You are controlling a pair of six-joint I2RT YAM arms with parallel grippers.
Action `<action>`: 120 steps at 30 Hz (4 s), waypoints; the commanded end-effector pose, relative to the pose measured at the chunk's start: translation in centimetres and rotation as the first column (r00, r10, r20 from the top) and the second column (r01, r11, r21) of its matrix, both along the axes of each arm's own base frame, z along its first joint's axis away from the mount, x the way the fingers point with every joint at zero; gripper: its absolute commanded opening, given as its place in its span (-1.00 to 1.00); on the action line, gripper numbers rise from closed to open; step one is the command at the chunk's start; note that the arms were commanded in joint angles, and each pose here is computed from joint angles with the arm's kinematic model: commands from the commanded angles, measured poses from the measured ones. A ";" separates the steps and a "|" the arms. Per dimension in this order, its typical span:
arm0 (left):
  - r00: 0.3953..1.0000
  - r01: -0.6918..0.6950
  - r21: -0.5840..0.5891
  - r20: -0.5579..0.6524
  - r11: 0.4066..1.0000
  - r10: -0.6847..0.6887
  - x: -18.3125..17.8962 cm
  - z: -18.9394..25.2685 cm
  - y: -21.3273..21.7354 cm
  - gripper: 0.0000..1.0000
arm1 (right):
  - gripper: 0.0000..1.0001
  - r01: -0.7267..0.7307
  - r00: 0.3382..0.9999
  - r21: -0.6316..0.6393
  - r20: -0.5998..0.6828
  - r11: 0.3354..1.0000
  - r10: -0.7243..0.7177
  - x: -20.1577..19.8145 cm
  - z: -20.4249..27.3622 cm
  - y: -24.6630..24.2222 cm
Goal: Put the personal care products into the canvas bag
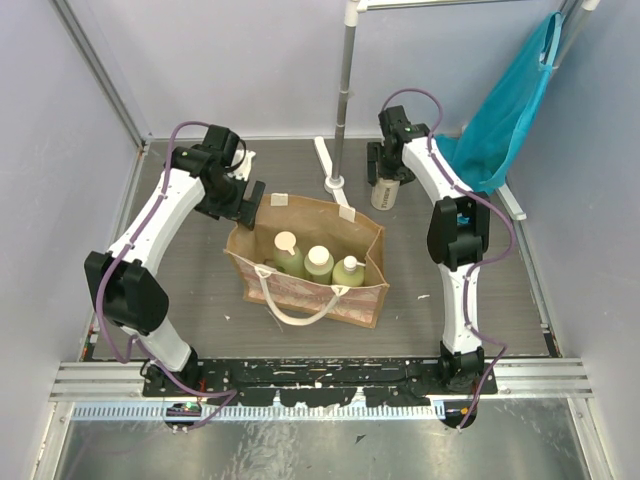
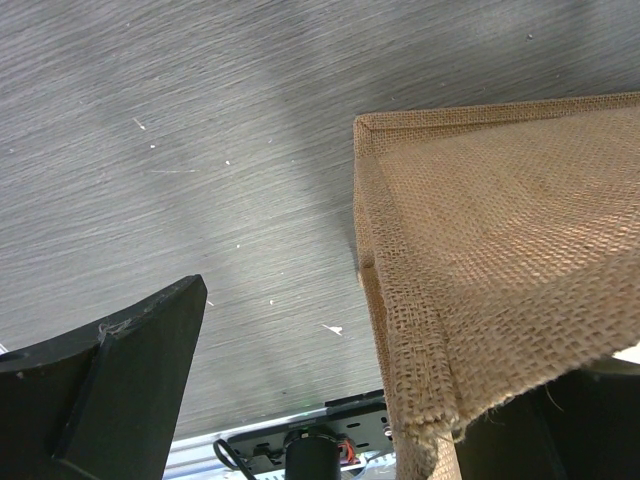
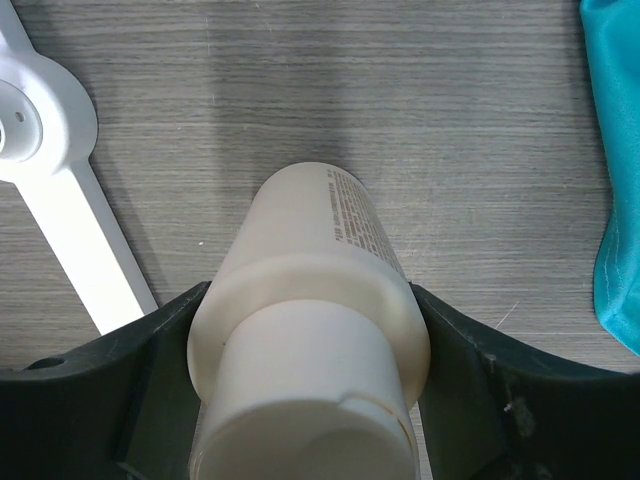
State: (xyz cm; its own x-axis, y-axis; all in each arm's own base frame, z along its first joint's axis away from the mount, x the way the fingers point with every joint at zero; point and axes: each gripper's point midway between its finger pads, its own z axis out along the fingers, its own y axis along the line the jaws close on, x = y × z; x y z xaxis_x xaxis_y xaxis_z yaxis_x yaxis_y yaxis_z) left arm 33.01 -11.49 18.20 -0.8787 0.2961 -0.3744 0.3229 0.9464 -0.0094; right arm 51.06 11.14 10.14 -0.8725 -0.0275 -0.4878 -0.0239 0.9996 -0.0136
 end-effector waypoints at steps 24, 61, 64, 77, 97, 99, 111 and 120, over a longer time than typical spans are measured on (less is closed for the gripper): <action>0.999 0.032 0.031 0.000 0.999 -0.032 0.9 -0.4 0.2 0.96 | -0.99 -0.377 0.772 0.217 0.611 0.900 0.176 -7.4 30.6 4.2; 0.998 0.056 0.020 0.020 0.998 -0.056 1.1 -0.2 0.0 0.96 | -0.99 -0.835 0.528 0.322 0.234 0.447 0.817 -28.7 20.5 23.1; 0.998 0.059 0.018 0.017 0.998 -0.059 1.1 -0.3 -0.1 0.96 | -0.99 -0.836 0.510 0.341 0.189 0.430 0.839 -29.7 19.3 23.5; 0.998 0.057 0.015 0.019 0.998 -0.058 1.1 -0.3 -0.1 0.96 | -0.99 -0.843 0.479 0.310 0.059 0.440 0.876 -31.0 15.3 23.4; 0.999 0.049 0.024 0.021 0.999 -0.049 1.0 0.0 0.1 0.96 | -0.99 -0.800 0.590 0.107 -0.034 0.590 0.806 -30.0 5.4 23.3; 0.999 0.049 0.023 0.019 0.999 -0.049 1.0 0.0 0.1 0.96 | -0.99 -0.796 0.598 0.093 -0.031 0.598 0.801 -29.7 4.7 23.2; 0.999 0.046 0.023 0.013 0.999 -0.046 1.1 0.0 0.0 0.96 | 0.38 -0.798 0.599 0.050 -0.043 0.601 0.799 -29.2 5.0 23.0; 0.999 0.046 0.027 0.008 0.999 -0.046 1.1 -0.1 0.0 0.96 | 0.77 -0.795 0.605 0.038 -0.020 0.605 0.796 -28.7 6.9 23.3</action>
State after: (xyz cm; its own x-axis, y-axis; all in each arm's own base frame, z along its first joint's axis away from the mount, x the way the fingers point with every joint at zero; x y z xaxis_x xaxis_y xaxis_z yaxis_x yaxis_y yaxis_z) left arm 33.84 -11.79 17.76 -0.8644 0.3476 -0.3633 0.3737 0.9276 -0.0016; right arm 20.82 34.00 14.99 -0.5338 -0.7325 -0.4226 -0.8232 0.5644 0.0616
